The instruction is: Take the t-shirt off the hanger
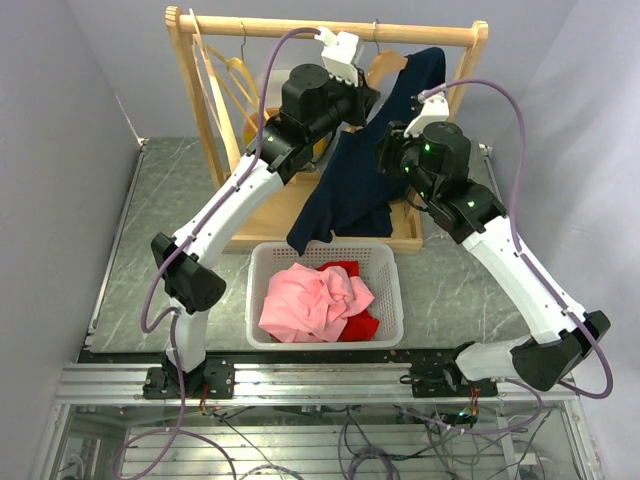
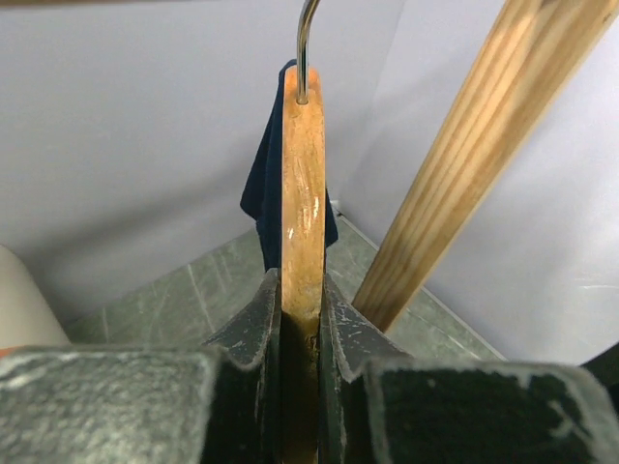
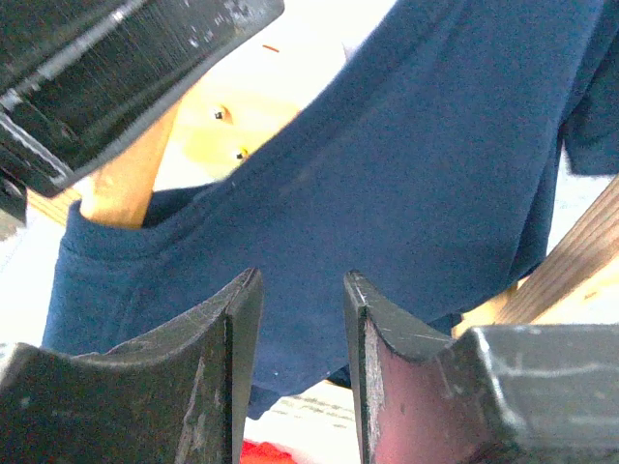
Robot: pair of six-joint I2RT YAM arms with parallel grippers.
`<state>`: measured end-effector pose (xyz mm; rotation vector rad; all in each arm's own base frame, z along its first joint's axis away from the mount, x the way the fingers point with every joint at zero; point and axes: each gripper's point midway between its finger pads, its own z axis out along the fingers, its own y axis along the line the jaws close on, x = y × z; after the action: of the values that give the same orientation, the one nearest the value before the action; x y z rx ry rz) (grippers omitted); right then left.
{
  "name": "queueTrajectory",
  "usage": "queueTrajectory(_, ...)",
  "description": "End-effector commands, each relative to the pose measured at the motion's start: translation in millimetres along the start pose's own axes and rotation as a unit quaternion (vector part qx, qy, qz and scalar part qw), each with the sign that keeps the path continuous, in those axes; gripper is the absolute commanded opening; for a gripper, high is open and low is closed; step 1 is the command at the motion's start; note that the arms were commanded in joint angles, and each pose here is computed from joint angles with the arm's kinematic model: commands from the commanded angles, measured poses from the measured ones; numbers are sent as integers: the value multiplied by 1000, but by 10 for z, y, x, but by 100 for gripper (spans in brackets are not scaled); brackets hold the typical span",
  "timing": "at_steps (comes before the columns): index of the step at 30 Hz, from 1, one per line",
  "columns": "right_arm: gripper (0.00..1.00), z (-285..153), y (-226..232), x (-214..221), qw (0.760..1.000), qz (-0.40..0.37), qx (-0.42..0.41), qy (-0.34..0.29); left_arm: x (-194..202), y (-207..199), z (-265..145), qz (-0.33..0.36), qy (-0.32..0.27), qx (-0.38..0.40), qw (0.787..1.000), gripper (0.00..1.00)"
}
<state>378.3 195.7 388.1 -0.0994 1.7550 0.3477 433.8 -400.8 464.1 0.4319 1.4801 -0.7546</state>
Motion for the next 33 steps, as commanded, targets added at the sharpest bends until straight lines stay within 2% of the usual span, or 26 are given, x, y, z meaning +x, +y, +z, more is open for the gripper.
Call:
queueTrajectory(1,39,-90,-26,-88,1000,1,0,-18,-953,26,-297,28,-133,-27,990,7)
queueTrajectory(5,39,-117,-51,-87,1000,2,4,-19,-1199,55,-433,50,-161,-43,985,7)
queueTrajectory(12,39,-133,-68,-103,1000,-1,8,-21,-1240,47,-610,61,-154,-45,985,7)
queueTrajectory(15,39,-120,-66,-109,1000,-2,8,-21,-1202,85,-685,72,-133,-55,987,7)
queueTrajectory(24,42,-45,-39,-123,1000,-2,6,-24,-756,207,-920,103,-41,-74,991,7)
queueTrajectory(29,48,-27,-7,-205,999,7,2,-36,-373,257,-1088,114,18,-72,991,7)
queueTrajectory(33,54,-6,73,-299,998,21,-14,-50,-154,223,-1239,102,34,-57,993,7)
